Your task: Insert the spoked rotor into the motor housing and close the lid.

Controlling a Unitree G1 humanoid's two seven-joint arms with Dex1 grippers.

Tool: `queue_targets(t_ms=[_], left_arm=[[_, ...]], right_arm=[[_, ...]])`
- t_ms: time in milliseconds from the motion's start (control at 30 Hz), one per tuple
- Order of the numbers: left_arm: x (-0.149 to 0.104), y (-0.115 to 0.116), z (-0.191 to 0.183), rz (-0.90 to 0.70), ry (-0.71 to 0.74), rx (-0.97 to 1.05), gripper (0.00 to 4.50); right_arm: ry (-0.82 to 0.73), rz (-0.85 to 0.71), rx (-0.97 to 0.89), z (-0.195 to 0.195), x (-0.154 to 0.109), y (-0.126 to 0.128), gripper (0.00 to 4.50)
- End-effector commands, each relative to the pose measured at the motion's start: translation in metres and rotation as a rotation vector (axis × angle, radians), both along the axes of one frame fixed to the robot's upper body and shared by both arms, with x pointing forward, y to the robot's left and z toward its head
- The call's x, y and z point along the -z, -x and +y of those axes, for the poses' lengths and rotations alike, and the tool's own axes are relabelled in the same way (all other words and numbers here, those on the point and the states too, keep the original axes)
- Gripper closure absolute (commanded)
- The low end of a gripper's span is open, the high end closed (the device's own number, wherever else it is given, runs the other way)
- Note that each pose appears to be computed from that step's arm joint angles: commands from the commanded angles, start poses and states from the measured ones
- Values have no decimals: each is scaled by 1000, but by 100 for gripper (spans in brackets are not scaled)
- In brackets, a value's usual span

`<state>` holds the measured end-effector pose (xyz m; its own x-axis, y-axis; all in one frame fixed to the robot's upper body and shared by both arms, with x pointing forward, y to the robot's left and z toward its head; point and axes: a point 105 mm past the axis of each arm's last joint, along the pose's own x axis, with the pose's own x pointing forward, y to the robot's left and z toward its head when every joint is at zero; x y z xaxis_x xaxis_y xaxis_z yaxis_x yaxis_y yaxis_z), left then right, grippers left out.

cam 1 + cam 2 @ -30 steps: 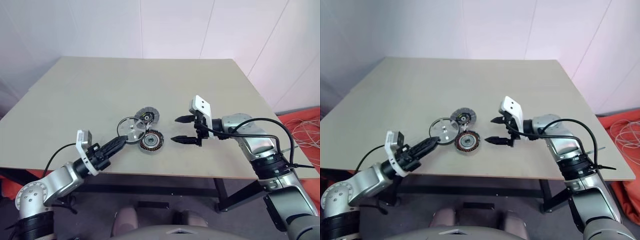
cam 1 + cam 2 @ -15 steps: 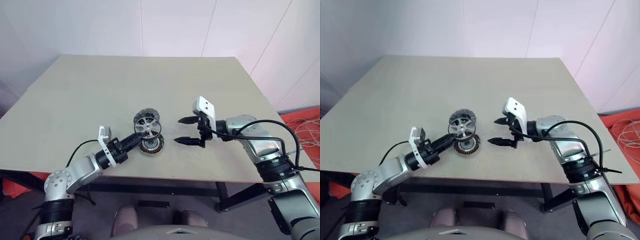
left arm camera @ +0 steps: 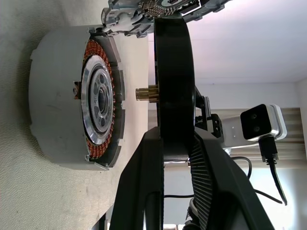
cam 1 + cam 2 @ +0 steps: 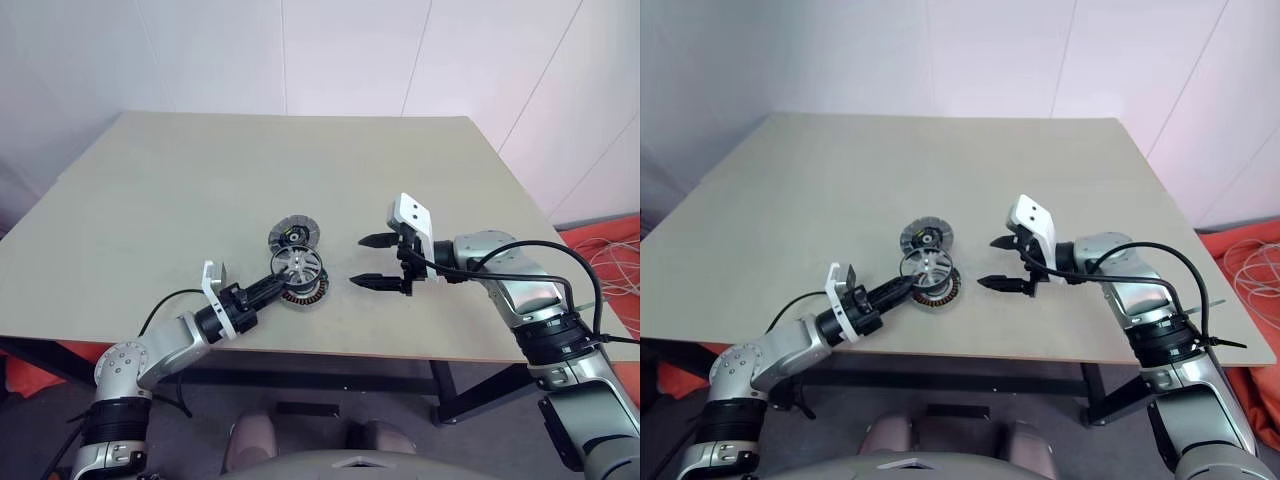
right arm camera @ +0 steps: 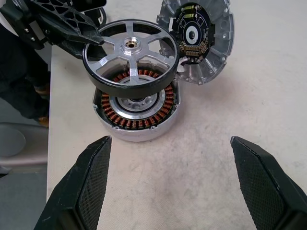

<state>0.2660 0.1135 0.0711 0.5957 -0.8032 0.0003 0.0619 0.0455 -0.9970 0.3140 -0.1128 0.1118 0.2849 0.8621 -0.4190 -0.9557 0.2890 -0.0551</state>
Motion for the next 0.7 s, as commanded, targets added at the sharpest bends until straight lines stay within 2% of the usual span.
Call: queue_targets(t_ms=[33,700], left_arm=[[-7,-1,-5,-30,15,26,404],[0,-4,-11,-7,2,27,404]], right_arm=[[-35,-58,-16,4,-18,1,0],[-42,-66,-8,4,-19,0,0]])
